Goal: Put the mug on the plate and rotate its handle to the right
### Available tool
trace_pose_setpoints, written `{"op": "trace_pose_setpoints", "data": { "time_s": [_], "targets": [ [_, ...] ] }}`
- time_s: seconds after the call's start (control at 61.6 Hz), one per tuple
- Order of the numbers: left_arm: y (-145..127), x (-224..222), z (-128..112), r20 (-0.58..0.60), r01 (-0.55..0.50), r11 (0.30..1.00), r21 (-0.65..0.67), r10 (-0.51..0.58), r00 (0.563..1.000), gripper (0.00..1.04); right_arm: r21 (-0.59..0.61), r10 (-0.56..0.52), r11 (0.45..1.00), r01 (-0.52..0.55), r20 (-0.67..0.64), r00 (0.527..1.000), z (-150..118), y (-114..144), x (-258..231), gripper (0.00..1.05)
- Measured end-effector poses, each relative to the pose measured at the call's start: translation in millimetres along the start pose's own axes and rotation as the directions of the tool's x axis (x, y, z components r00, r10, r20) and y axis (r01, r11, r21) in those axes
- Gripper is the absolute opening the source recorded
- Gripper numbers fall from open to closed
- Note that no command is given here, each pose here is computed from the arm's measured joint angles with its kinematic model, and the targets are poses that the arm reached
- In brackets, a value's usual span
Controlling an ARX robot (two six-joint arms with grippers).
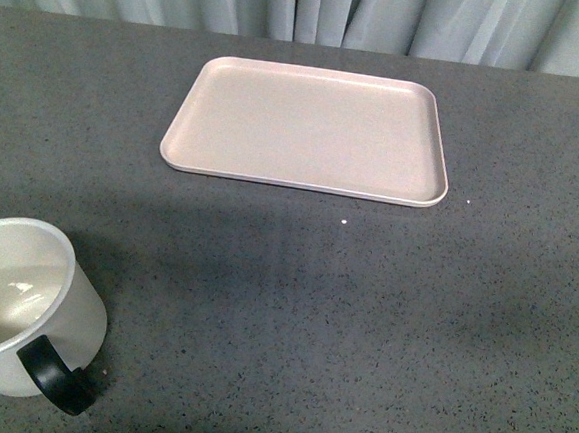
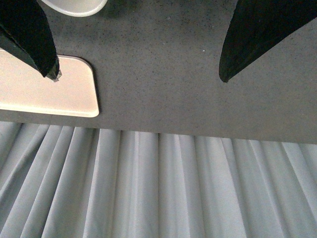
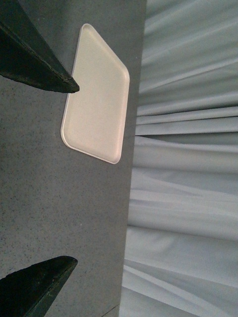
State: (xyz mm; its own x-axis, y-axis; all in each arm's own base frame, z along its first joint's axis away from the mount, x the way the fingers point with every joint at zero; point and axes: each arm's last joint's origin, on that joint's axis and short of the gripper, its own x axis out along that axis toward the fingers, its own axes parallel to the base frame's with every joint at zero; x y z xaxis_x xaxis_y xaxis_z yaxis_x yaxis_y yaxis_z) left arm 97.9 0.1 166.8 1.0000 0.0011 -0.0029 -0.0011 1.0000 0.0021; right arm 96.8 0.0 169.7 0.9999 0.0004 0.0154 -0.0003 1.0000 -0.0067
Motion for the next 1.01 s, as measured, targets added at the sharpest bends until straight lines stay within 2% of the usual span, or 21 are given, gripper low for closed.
{"op": "trace_pose_setpoints", "data": {
  "time_s": [0.406, 0.438, 0.454, 0.487, 0.503, 0.519, 0.568, 0.633, 0.714, 0.779, 0.892, 1.006],
  "targets": [
    [0, 0, 0, 0.0, 0.0, 1.0, 0.0, 0.0, 1.0, 0.95, 0.0, 0.0, 1.0, 0.0, 0.0, 1.0, 0, 0, 0, 0.96],
    [0, 0, -1, -0.021, 0.017, 1.0, -0.006, -0.017, 1.0, 0.95, 0.0, 0.0, 1.0, 0.0, 0.0, 1.0, 0, 0, 0, 0.96],
    [0, 0, -1, -0.076, 0.054, 0.998, -0.018, -0.055, 0.996, 0.95, 0.0, 0.0, 1.0, 0.0, 0.0, 1.0, 0, 0, 0, 0.96],
    [-1, 1, 0, -0.227, 0.126, 0.99, -0.06, -0.136, 0.964, 0.95, 0.0, -0.002, 1.0, 0.002, 0.0, 1.0, 0, 0, 0, 0.96],
    [-1, 1, 1, -0.263, 0.141, 0.987, -0.073, -0.156, 0.952, 0.95, 0.0, -0.001, 1.0, 0.001, 0.0, 1.0, 0, 0, 0, 0.96],
    [-2, 4, 2, -0.362, 0.171, 0.979, -0.11, -0.2, 0.911, 0.95, 0.0, 0.002, 1.0, -0.002, 0.0, 1.0, 0, 0, 0, 0.96],
    [-3, 12, 4, -0.447, 0.195, 0.971, -0.14, -0.238, 0.862, 0.95, 0.0, 0.0, 1.0, 0.0, 0.0, 1.0, 0, 0, 0, 0.96],
    [-4, 24, 8, -0.477, 0.221, 0.964, -0.149, -0.266, 0.838, 0.95, 0.0, 0.0, 1.0, 0.0, 0.0, 1.0, 0, 0, 0, 0.96],
    [-6, 42, 16, -0.477, 0.261, 0.956, -0.137, -0.295, 0.828, 0.95, 0.0, 0.0, 1.0, 0.0, 0.0, 1.0, 0, 0, 0, 0.96],
    [-11, 63, 21, -0.493, 0.298, 0.951, -0.089, -0.302, 0.816, 0.95, 0.0, 0.0, 1.0, 0.0, 0.0, 1.0, 0, 0, 0, 0.96],
    [-15, 83, 14, -0.547, 0.336, 0.94, -0.06, -0.313, 0.777, 0.95, 0.0, 0.0, 1.0, 0.0, 0.0, 1.0, 0, 0, 0, 0.96],
    [-18, 93, 2, -0.587, 0.391, 0.914, -0.111, -0.378, 0.716, 0.95, 0.0, 0.0, 1.0, 0.0, 0.0, 1.0, 0, 0, 0, 0.96]
  ]
}}
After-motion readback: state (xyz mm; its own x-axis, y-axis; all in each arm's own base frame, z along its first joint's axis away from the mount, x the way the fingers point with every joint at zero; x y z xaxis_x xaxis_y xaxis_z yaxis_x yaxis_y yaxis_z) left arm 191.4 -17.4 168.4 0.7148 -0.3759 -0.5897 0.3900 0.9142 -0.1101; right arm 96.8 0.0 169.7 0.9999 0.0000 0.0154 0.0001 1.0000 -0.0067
